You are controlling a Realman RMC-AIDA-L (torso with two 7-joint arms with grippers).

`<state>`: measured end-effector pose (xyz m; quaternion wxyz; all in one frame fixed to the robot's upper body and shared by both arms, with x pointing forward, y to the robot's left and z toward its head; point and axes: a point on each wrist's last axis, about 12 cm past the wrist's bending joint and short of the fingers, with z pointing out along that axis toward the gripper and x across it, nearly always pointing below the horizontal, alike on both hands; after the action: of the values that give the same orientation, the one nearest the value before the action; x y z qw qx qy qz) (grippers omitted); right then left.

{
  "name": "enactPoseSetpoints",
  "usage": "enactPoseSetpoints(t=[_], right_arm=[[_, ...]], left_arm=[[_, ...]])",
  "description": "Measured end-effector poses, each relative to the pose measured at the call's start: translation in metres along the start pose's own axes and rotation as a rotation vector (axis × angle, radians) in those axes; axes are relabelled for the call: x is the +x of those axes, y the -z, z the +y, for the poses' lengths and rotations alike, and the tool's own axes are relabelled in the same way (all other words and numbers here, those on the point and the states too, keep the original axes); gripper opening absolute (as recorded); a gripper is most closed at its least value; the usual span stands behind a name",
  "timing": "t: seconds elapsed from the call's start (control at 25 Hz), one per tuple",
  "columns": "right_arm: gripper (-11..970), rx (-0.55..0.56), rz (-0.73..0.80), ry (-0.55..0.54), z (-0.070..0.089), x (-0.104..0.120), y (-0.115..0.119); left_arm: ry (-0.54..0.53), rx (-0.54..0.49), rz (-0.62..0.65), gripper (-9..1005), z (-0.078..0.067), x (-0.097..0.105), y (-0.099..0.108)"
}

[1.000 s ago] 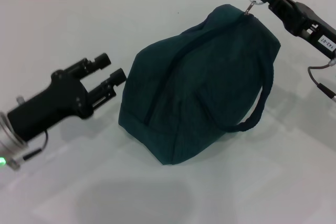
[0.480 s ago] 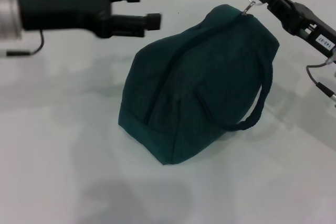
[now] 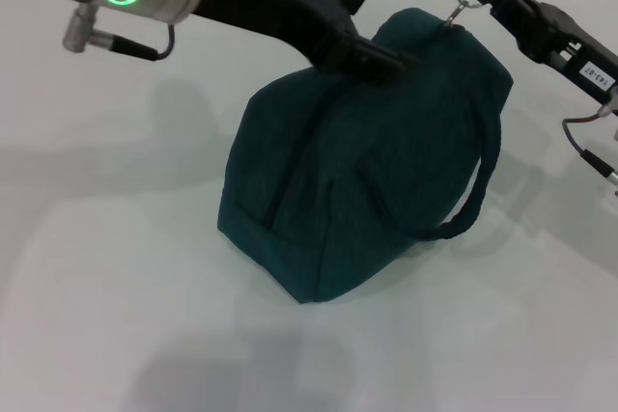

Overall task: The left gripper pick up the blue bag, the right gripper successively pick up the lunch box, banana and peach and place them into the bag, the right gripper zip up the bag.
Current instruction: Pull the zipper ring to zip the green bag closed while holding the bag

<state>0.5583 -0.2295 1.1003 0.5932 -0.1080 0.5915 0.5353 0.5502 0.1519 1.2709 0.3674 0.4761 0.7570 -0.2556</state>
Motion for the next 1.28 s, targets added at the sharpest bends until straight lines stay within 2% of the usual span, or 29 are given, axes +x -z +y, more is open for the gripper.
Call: enactPoseSetpoints(t=[0.36, 0.64, 0.84, 1.28], right_arm=[[9, -0.003, 0.002, -0.002, 0.000, 0.000, 0.000], [9, 0.002, 0.002, -0.004, 0.000, 0.001, 0.002], [10, 0.006, 0.001, -0.005, 0.000, 0.001, 0.003], [10, 0.008, 0.000, -0.005, 0.000, 0.001, 0.003]], left_arm=[[0.042, -0.038, 0.104, 874, 0.008, 0.016, -0.026], [0.038, -0.026, 0.125, 866, 0.008, 0.023, -0.030], [-0.006, -0.027, 0.110, 672, 0.004, 0.025, -0.028], [-0.055, -0.010, 0.120, 437, -0.001, 0.024, -0.032]])
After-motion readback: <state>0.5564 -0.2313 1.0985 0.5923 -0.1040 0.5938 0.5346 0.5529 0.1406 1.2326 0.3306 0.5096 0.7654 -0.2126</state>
